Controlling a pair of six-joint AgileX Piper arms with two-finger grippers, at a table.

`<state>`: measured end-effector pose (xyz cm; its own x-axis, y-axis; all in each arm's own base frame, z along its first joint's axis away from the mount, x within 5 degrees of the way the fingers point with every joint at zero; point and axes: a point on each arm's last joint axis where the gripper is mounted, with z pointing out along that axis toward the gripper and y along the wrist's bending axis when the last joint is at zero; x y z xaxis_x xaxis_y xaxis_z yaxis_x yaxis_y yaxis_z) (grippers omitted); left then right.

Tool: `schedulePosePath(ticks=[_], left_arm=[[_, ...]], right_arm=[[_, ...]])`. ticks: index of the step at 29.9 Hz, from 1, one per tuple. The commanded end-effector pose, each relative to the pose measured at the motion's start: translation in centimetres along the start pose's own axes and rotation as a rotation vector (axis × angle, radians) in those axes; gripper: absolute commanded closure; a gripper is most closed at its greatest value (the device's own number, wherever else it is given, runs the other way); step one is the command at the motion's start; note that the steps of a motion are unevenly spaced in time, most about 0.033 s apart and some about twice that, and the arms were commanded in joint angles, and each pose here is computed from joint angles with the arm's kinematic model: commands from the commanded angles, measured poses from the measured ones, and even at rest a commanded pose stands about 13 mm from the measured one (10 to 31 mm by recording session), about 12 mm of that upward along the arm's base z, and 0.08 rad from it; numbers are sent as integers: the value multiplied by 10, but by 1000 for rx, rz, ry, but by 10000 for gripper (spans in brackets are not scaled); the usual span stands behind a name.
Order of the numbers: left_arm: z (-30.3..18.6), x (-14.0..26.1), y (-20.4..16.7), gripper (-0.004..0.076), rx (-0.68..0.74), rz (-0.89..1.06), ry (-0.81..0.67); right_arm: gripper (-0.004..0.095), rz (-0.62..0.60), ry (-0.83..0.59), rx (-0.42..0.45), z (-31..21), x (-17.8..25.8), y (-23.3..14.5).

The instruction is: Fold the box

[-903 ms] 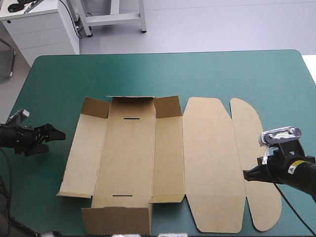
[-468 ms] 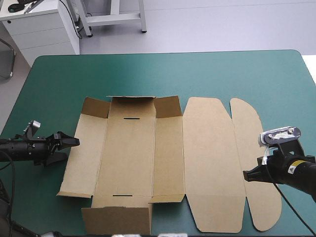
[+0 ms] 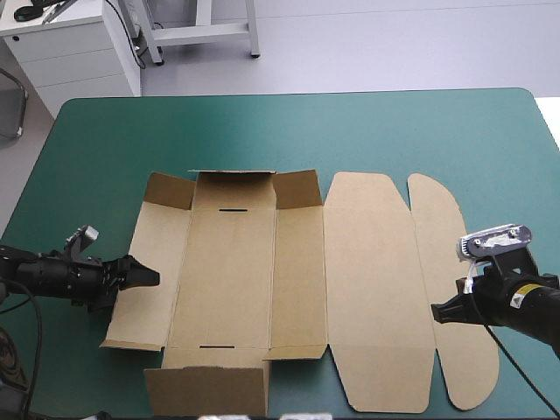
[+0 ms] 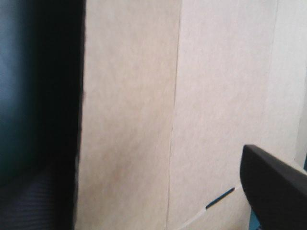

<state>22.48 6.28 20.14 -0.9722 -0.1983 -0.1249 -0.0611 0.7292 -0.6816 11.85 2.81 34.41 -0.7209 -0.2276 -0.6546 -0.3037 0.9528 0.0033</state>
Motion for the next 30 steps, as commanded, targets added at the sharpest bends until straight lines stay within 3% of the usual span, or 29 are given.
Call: schedulePosePath(ticks=[1, 5, 13, 22, 25, 30], left_arm=[[-8, 14, -13, 37, -42, 36, 86], [-11, 15, -17, 54, -43, 44, 67], [6, 13, -36, 176, -7, 137, 123], [12, 8, -44, 193, 7, 151, 82], [13, 4, -43, 303, -8, 133, 36], [13, 0, -39, 623, -57, 99, -1]], right_arm=[[928, -14, -79, 14, -7, -9, -1], [928, -19, -79, 15, -7, -9, -1], [928, -19, -79, 15, -7, -9, -1], [928, -19, -79, 15, -7, -9, -1], [928, -14, -79, 14, -7, -9, -1], [928, -14, -79, 14, -7, -9, -1]])
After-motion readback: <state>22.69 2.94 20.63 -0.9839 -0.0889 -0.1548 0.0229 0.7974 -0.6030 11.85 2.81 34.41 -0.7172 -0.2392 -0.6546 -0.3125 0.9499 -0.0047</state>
